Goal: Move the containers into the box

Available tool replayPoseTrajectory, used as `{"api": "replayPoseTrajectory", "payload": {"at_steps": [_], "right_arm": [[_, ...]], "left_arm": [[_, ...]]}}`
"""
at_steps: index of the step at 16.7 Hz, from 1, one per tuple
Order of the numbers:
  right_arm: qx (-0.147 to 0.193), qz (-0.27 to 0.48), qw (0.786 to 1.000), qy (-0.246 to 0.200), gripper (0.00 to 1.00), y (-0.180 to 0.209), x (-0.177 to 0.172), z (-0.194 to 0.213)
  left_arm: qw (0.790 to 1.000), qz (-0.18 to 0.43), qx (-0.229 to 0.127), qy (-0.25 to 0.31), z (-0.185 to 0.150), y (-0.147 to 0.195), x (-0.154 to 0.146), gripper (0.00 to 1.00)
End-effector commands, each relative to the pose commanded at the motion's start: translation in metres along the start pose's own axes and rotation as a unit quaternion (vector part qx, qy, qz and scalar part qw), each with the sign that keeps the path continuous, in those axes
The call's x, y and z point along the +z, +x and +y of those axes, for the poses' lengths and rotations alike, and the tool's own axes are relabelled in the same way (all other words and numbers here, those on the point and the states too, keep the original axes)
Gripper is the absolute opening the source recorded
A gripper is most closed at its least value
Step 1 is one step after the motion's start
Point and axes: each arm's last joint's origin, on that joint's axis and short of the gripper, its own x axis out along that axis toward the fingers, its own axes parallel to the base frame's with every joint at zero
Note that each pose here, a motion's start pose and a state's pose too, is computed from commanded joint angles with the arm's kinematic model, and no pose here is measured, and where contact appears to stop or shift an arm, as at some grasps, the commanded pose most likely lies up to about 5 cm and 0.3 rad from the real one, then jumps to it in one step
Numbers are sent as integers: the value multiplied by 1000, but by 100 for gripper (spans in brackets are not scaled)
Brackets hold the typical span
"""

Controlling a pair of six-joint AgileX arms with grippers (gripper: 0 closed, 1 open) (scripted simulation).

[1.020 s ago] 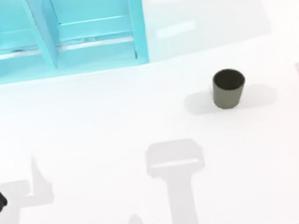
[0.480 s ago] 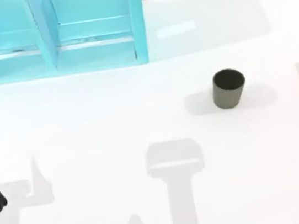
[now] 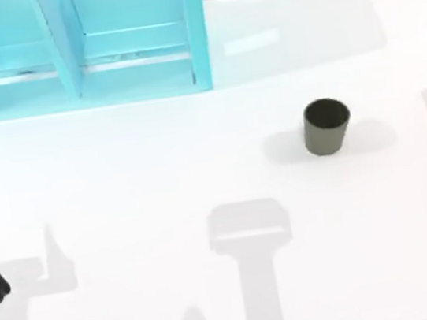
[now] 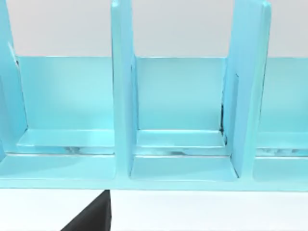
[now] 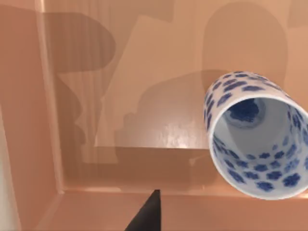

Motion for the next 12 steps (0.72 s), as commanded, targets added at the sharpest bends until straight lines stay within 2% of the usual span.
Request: {"api": "replayPoseTrajectory", "payload": {"at_steps": [12], "right_arm": [[2, 2, 1000, -4, 100, -9, 3, 0]], "left_arm": [[1000, 0, 0, 0, 0, 0, 0, 100]]}}
